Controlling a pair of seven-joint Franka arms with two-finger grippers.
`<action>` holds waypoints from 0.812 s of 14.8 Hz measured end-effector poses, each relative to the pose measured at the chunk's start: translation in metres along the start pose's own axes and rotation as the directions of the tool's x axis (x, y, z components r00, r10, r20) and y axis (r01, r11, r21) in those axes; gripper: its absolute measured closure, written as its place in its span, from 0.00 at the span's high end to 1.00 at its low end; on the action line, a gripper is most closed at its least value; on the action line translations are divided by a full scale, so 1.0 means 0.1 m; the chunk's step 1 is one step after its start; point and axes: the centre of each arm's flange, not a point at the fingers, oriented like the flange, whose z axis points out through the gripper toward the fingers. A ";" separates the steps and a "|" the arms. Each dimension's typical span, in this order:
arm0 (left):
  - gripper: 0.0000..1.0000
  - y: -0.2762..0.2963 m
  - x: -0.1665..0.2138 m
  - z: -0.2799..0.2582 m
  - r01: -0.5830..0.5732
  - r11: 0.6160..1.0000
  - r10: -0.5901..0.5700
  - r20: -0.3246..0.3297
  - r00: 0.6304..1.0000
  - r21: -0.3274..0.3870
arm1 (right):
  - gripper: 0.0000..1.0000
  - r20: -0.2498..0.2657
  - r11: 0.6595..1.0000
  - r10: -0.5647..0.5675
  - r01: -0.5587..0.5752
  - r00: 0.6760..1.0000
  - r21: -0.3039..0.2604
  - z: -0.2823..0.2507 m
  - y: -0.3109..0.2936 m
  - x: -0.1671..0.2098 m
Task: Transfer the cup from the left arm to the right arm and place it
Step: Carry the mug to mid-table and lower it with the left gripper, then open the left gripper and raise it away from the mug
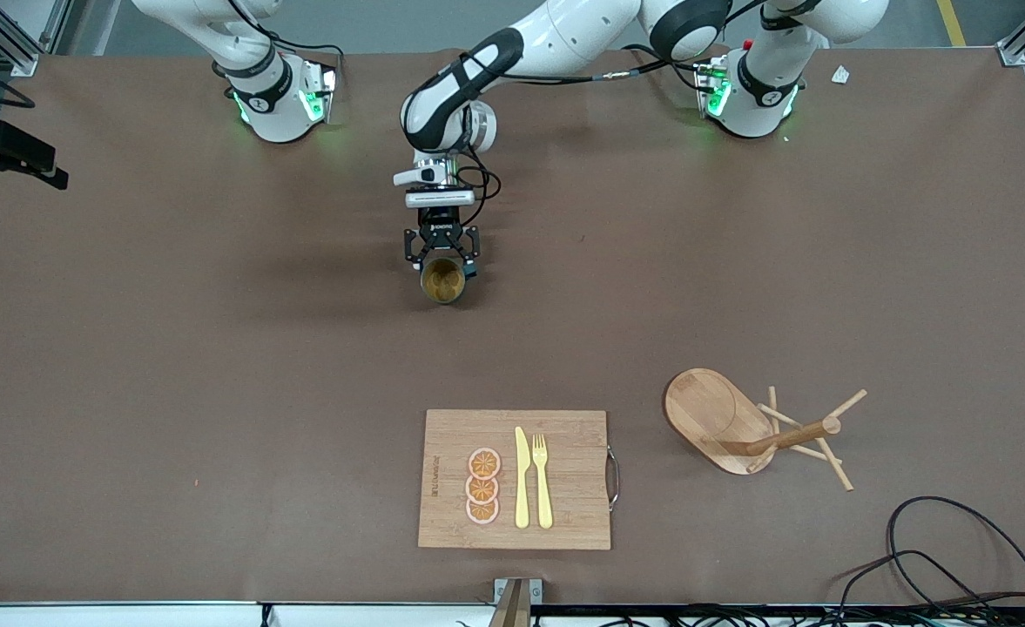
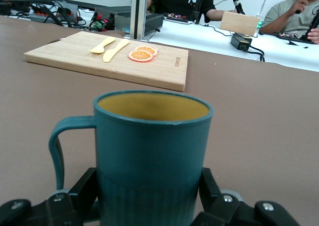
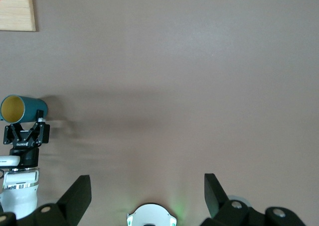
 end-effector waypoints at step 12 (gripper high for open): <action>1.00 0.27 0.70 -0.45 0.207 0.901 -0.334 0.306 0.891 0.380 | 1.00 0.063 0.999 0.028 -0.027 0.998 -0.017 0.91 0.21 0.78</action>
